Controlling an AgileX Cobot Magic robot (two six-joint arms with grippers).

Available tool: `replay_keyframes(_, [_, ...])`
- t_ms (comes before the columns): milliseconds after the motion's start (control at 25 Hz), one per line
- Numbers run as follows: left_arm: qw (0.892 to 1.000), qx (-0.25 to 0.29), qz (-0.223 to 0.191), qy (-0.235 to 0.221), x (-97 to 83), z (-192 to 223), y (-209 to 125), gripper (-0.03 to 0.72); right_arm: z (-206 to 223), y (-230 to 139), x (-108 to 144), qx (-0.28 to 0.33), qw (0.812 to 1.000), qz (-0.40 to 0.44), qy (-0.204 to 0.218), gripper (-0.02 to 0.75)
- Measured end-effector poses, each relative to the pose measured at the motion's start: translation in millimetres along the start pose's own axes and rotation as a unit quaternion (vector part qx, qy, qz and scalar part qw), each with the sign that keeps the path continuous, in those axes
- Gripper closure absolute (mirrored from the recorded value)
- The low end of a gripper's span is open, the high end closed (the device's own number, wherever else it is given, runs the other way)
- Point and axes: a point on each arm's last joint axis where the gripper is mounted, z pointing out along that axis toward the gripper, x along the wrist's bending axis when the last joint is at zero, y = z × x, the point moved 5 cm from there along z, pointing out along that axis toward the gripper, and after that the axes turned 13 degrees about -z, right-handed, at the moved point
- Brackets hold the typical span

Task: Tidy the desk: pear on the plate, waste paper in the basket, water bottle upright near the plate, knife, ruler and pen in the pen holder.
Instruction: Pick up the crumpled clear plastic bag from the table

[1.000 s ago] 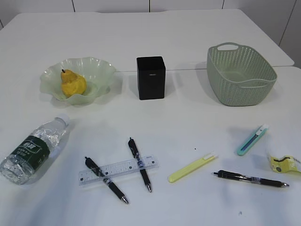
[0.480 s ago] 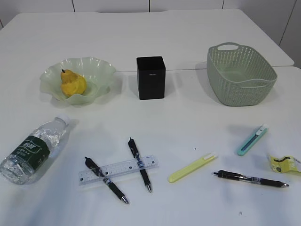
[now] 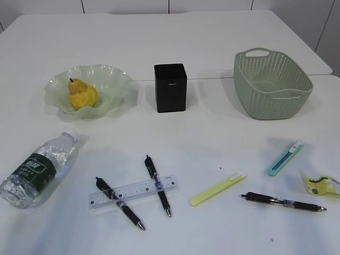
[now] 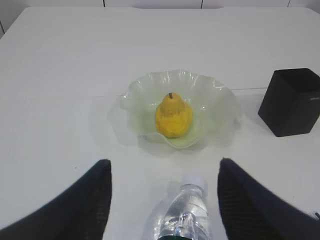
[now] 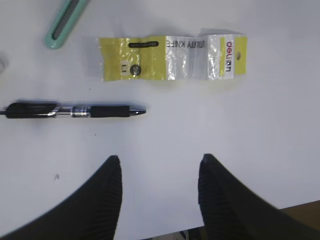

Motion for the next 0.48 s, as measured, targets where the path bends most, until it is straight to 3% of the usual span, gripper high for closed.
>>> replay_keyframes(480, [1.0, -0.027, 0.002, -0.01, -3.7, -12, 11, 0.222, 52, 16, -14, 0.045, 0.997, 0.036, -0.042, 0.309])
